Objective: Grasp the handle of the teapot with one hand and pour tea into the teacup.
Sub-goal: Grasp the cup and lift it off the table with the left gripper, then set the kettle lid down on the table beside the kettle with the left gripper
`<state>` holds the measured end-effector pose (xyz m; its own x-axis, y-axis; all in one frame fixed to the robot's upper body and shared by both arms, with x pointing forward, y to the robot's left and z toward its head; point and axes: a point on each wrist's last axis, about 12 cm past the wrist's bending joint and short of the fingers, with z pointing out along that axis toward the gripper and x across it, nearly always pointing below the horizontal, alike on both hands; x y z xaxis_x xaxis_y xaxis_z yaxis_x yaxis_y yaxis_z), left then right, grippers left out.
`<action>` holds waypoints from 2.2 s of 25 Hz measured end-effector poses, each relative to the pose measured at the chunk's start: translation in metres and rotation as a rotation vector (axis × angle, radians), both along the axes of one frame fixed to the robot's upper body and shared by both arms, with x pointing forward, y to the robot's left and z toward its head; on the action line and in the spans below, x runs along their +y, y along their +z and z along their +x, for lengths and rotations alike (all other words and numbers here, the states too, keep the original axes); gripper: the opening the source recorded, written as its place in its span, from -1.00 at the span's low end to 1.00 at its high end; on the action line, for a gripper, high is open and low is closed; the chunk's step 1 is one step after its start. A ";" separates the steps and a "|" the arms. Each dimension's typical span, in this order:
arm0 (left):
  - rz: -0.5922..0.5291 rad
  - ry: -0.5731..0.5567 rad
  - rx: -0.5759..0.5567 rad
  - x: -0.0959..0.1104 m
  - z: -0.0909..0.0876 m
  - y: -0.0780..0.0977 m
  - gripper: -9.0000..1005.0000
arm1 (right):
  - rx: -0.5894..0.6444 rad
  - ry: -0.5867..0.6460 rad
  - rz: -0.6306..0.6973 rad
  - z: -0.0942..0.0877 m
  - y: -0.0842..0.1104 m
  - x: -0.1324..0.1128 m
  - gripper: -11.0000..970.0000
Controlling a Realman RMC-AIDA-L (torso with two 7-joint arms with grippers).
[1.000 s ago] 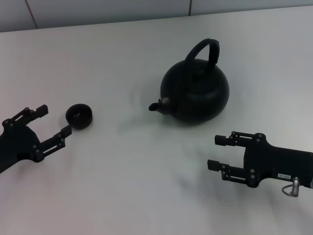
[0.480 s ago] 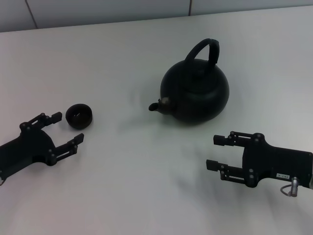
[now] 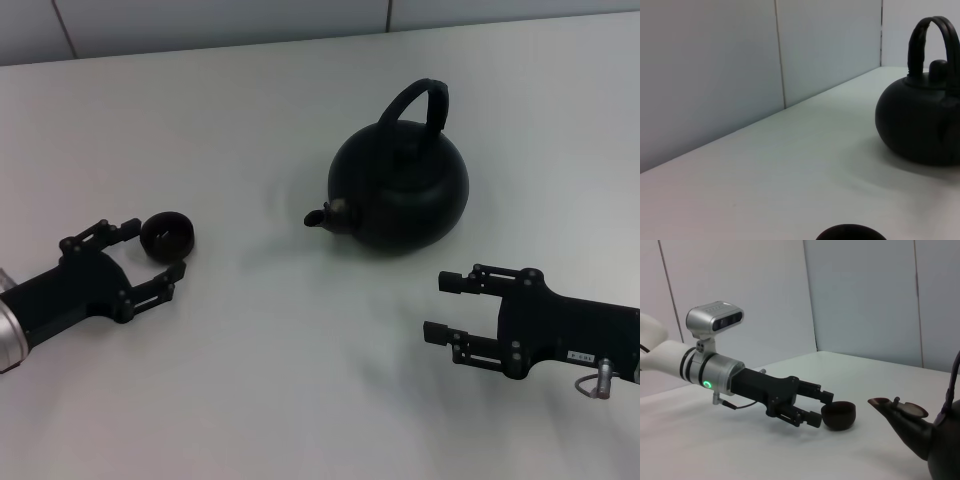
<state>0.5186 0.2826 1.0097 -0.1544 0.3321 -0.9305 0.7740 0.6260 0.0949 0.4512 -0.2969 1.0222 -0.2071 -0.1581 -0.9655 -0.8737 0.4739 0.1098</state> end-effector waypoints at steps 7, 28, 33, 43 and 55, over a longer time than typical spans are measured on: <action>0.020 0.002 -0.008 -0.010 0.009 -0.001 0.59 | -0.002 0.004 0.006 0.000 0.001 0.000 0.32; 0.036 0.007 -0.007 -0.021 0.019 0.000 0.59 | -0.005 0.007 0.006 0.000 0.002 0.000 0.32; 0.039 0.010 -0.007 -0.021 0.020 0.000 0.59 | -0.007 0.002 0.008 0.001 0.002 -0.001 0.32; 0.006 -0.026 -0.022 -0.024 0.018 0.004 0.50 | -0.007 -0.002 0.009 0.002 0.002 -0.001 0.32; 0.000 -0.265 -0.026 -0.058 0.013 0.009 0.38 | -0.012 -0.022 0.017 0.004 0.004 -0.003 0.32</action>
